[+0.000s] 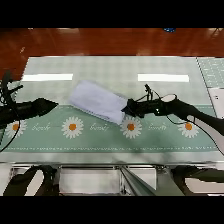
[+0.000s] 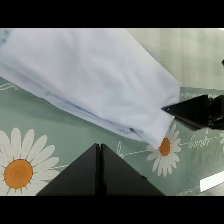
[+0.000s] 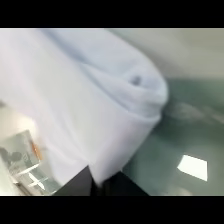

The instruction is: Fold the shirts.

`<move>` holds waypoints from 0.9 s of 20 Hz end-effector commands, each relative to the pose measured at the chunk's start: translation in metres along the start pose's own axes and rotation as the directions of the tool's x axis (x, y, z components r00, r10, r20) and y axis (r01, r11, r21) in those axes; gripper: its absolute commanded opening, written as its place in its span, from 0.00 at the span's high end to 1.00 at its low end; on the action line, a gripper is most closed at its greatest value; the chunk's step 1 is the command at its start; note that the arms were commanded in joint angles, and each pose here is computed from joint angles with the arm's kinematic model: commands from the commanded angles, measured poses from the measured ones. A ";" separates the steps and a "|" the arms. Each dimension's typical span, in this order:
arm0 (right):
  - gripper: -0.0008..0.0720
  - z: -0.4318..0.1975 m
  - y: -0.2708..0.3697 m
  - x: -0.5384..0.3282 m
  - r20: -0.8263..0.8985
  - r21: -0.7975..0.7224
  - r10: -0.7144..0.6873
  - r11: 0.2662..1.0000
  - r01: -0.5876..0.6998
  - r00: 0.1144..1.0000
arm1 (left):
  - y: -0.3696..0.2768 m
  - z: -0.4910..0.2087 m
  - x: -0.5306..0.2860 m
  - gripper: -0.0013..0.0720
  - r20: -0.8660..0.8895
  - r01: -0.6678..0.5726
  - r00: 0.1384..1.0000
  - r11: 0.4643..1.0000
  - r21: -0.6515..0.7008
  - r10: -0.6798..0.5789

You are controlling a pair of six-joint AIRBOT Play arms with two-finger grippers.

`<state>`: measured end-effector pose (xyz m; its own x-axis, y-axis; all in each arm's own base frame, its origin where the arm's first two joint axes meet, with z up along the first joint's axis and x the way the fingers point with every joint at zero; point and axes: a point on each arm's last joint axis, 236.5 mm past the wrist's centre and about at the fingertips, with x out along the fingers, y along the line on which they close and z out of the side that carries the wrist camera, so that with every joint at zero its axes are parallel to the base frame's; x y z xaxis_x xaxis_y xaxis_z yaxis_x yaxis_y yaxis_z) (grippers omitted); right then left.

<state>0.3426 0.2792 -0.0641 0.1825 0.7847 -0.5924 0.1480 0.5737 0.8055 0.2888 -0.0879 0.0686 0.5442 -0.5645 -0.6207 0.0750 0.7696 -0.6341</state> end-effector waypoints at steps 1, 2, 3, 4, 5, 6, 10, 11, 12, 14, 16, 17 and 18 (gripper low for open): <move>0.95 0.035 0.073 -0.007 0.034 -0.191 0.070 0.980 -0.062 0.997 | 0.001 0.001 0.000 0.96 0.002 -0.002 1.000 1.000 0.000 0.002; 0.95 0.052 0.096 -0.017 0.068 -0.245 0.068 0.968 -0.050 0.995 | 0.002 0.003 0.000 0.96 0.011 -0.008 1.000 1.000 0.003 0.008; 0.95 0.068 0.116 -0.029 0.108 -0.300 0.061 0.954 -0.026 0.992 | 0.008 0.006 0.001 0.96 0.029 -0.029 0.999 0.999 0.015 0.029; 0.95 0.087 0.135 -0.044 0.152 -0.347 0.048 0.938 0.008 0.987 | 0.015 0.009 0.002 0.96 0.046 -0.053 0.998 0.998 0.014 0.052; 0.95 0.102 0.151 -0.060 0.186 -0.380 0.035 0.924 0.039 0.982 | 0.018 0.009 0.003 0.96 0.047 -0.059 0.997 0.998 0.009 0.059; 0.95 0.118 0.165 -0.079 0.222 -0.409 0.021 0.909 0.074 0.975 | 0.019 0.007 0.005 0.96 0.037 -0.057 0.998 0.998 0.000 0.057; 0.95 0.168 0.195 -0.177 0.357 -0.418 0.010 0.896 0.150 0.934 | 0.020 -0.005 0.008 0.96 -0.002 -0.048 0.999 0.999 -0.012 0.048; 0.95 0.175 0.193 -0.202 0.376 -0.408 0.005 0.899 0.161 0.927 | 0.020 -0.005 0.009 0.96 -0.003 -0.048 0.999 0.999 -0.013 0.048; 0.95 0.181 0.188 -0.229 0.396 -0.387 -0.009 0.905 0.176 0.918 | 0.020 -0.005 0.009 0.96 -0.002 -0.048 0.999 0.999 -0.014 0.048; 0.95 0.188 0.170 -0.279 0.428 -0.331 -0.035 0.924 0.192 0.903 | 0.020 -0.005 0.009 0.96 -0.003 -0.047 0.999 0.999 -0.014 0.047; 0.95 0.192 0.152 -0.334 0.487 -0.261 -0.038 0.947 0.187 0.872 | 0.018 -0.007 0.008 0.96 -0.010 -0.038 0.999 0.999 -0.015 0.038; 0.95 0.192 0.140 -0.363 0.525 -0.216 -0.053 0.957 0.193 0.849 | 0.017 -0.006 0.008 0.96 -0.008 -0.037 0.999 0.999 -0.016 0.037; 0.95 0.190 0.127 -0.389 0.553 -0.179 -0.075 0.962 0.206 0.830 | 0.018 -0.005 0.008 0.96 -0.005 -0.038 0.999 0.999 -0.016 0.038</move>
<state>0.4998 0.0706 0.2484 0.6379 0.5495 -0.5395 -0.0973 0.7525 0.6514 0.2902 -0.0800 0.0493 0.5427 -0.5329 -0.6492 0.0413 0.7890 -0.6130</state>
